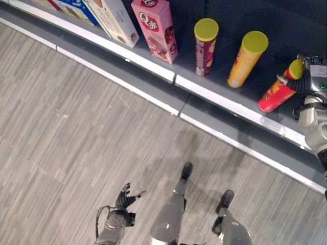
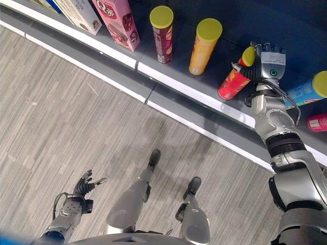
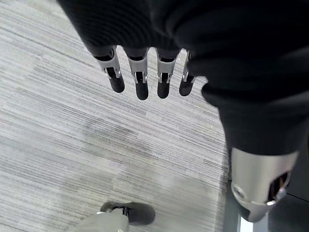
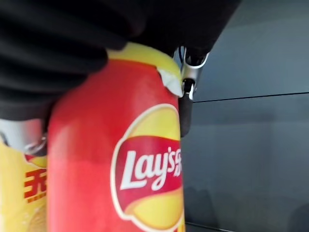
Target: Put the goods on the table back onto the shelves and tidy them up.
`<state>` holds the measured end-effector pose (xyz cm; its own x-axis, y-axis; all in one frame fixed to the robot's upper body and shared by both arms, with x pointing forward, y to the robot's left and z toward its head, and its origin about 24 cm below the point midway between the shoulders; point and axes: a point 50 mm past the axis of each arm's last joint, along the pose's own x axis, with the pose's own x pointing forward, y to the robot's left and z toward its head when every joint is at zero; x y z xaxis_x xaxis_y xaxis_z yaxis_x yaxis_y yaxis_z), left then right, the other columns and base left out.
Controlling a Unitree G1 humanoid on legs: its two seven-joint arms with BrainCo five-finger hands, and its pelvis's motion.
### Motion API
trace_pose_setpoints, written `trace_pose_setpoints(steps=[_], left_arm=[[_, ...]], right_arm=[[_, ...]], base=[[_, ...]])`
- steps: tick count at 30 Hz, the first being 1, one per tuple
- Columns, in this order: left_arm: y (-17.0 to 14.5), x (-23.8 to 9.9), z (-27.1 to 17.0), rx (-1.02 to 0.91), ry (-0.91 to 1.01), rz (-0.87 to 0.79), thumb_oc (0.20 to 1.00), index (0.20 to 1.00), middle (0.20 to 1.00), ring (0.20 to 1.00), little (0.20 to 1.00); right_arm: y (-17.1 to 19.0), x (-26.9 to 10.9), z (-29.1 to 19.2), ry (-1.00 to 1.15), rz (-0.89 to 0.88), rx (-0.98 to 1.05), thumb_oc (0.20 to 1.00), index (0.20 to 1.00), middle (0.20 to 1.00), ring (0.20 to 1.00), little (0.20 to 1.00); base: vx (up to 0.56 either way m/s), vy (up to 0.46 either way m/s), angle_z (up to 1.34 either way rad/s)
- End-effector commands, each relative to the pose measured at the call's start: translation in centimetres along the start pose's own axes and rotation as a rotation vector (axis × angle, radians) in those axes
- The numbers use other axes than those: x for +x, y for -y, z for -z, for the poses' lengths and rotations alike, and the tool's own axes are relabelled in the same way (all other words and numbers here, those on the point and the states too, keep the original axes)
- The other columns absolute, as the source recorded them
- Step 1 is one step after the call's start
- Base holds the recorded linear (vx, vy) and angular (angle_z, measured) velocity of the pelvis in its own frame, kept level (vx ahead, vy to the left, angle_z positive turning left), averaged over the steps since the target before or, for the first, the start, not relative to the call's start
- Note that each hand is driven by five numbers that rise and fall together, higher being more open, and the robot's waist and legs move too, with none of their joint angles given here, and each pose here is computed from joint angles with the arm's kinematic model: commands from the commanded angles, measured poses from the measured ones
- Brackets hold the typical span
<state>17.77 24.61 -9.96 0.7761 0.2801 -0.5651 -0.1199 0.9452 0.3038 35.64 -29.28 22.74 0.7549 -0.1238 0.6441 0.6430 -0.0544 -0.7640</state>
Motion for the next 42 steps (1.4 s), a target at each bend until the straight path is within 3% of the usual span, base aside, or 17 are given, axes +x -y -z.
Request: trace_pose_setpoints(steps=[1,20,21,22,23,30,38,41,42], left_arm=[[-0.4,0.1,0.3,0.052,-0.006,-0.016,1.000,1.000,1.000,1.000,1.000],[-0.2,0.2,0.3,0.055,-0.011,-0.025,1.000,1.000,1.000,1.000,1.000],[-0.2,0.2,0.4,0.055,-0.013,-0.026,1.000,1.000,1.000,1.000,1.000],[-0.2,0.2,0.4,0.054,-0.013,-0.026,1.000,1.000,1.000,1.000,1.000],[-0.2,0.2,0.4,0.055,-0.014,-0.027,1.000,1.000,1.000,1.000,1.000],[-0.1,0.3,0.2,0.058,-0.014,-0.034,1.000,1.000,1.000,1.000,1.000],[-0.2,0.3,0.5,0.059,-0.040,-0.053,1.000,1.000,1.000,1.000,1.000],[-0.4,0.2,1.2,0.063,-0.080,-0.066,1.000,1.000,1.000,1.000,1.000],[-1.3,0.0,2.0,0.073,-0.121,-0.078,1.000,1.000,1.000,1.000,1.000]], right_arm=[[3.4,2.2,0.5,0.037,0.142,-0.065,0.200,0.200,0.200,0.200,0.200],[3.7,2.3,0.7,0.009,0.173,-0.059,0.200,0.200,0.200,0.200,0.200],[3.7,2.2,0.7,0.010,0.174,-0.057,0.269,0.269,0.269,0.269,0.269],[3.7,2.2,0.5,0.009,0.185,-0.045,0.871,0.871,0.871,0.871,0.871],[3.5,2.1,0.4,0.006,0.184,-0.035,1.000,1.000,1.000,1.000,1.000],[3.3,1.4,0.1,0.000,0.206,0.012,1.000,1.000,1.000,1.000,1.000],[5.6,0.1,-1.8,0.079,0.347,0.138,1.000,1.000,1.000,1.000,1.000],[6.7,-1.6,-3.2,0.146,0.362,0.279,1.000,1.000,1.000,1.000,1.000],[6.6,-4.1,-5.1,0.251,0.175,0.603,1.000,1.000,1.000,1.000,1.000]], base=[[0.00,0.000,0.00],[0.00,0.000,0.00],[0.00,0.000,0.00],[0.00,0.000,0.00],[0.00,0.000,0.00],[0.00,0.000,0.00],[0.00,0.000,0.00],[0.01,0.028,0.01],[0.02,0.045,-0.06]])
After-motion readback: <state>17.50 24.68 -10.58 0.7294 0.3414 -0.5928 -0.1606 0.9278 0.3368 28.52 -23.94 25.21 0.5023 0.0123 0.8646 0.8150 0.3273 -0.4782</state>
